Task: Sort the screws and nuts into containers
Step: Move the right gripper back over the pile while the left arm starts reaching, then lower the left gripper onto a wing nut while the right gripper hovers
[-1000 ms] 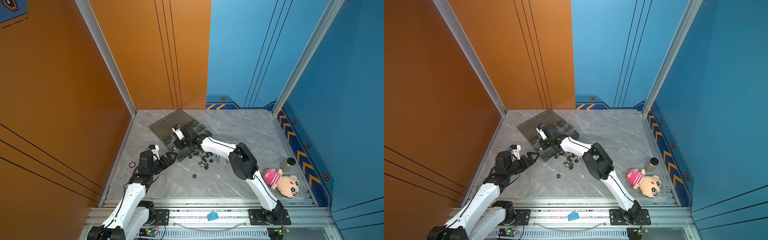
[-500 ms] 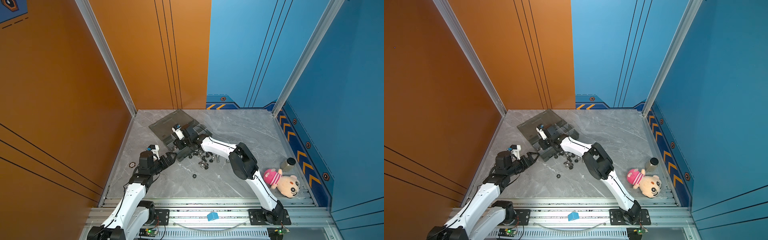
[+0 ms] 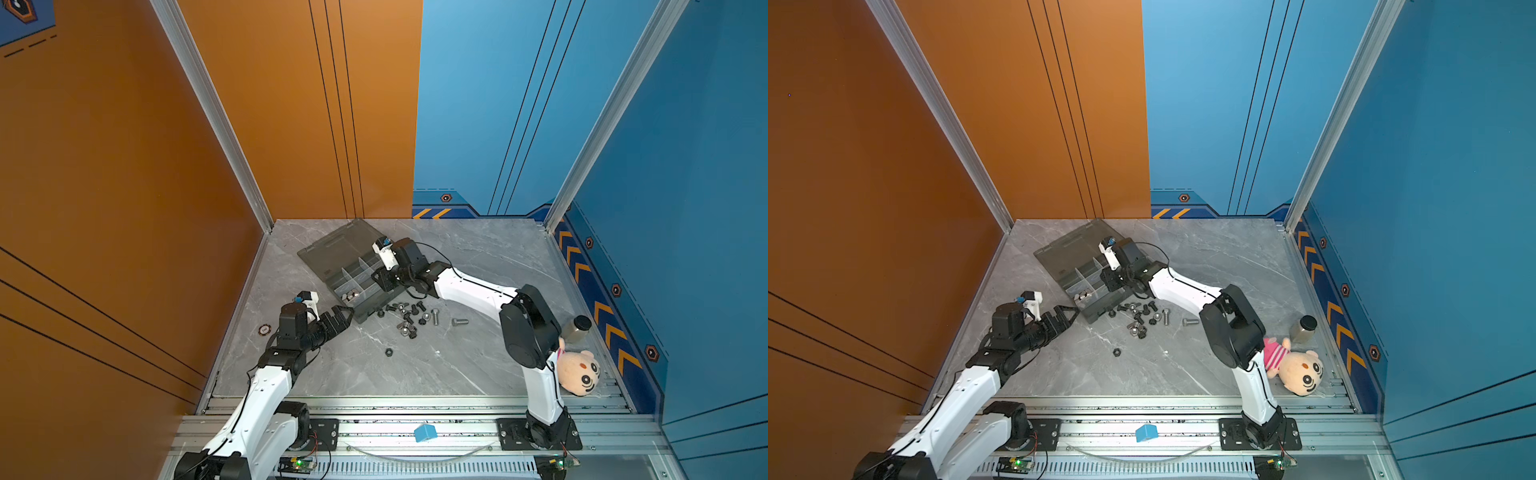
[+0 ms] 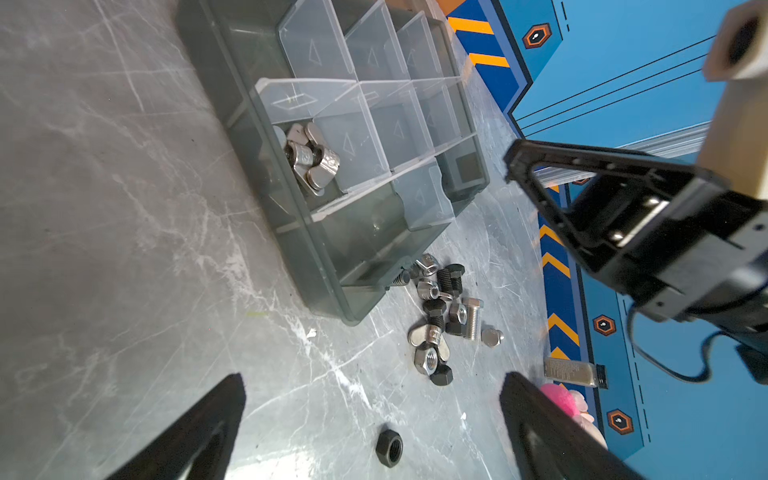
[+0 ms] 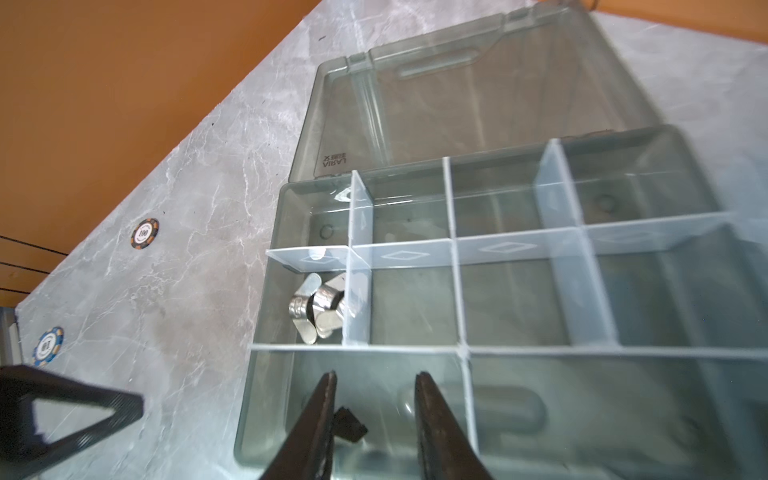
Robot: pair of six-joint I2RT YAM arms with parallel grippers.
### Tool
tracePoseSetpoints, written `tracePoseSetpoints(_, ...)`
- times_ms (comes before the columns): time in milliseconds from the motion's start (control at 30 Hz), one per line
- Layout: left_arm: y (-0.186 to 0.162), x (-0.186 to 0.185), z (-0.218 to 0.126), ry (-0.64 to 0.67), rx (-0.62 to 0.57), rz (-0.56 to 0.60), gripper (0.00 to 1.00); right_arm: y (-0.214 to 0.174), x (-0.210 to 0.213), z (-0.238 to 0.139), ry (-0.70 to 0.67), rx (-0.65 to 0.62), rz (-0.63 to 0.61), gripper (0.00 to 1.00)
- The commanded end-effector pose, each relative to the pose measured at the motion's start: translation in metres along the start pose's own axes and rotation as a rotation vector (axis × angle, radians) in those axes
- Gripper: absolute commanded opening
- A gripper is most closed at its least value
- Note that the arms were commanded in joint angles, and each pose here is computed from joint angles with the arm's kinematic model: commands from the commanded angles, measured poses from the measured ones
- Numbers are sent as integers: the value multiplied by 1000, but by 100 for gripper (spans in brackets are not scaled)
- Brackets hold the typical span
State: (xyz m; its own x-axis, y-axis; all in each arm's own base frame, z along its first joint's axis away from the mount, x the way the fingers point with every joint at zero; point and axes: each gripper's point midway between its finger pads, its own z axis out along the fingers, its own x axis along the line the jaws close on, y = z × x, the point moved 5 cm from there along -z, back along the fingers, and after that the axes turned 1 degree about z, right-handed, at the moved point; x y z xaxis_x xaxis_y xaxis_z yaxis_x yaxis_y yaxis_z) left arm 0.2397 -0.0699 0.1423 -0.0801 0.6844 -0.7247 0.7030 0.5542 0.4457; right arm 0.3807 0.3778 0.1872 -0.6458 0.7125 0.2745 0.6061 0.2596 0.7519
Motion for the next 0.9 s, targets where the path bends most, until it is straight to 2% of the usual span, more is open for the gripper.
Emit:
tracePoseSetpoints(0, -1, -3, 3, 19, 15, 20, 98, -26, -1, -20, -19, 116, -17, 34)
tracePoseSetpoints(133, -5, -8, 11, 25, 35, 41, 98, -52, -11, -36, -84, 188, -28, 35)
tracePoseSetpoints(400, -14, -23, 26, 60, 80, 117, 98, -102, -38, -68, -248, 256, 6, 35)
tracePoseSetpoints(667, -31, -40, 45, 222, 113, 259, 98, -137, -58, -98, -326, 242, 81, 35)
tracePoseSetpoints(867, -41, -59, 59, 282, 114, 339, 98, -142, -79, -119, -359, 189, 151, 36)
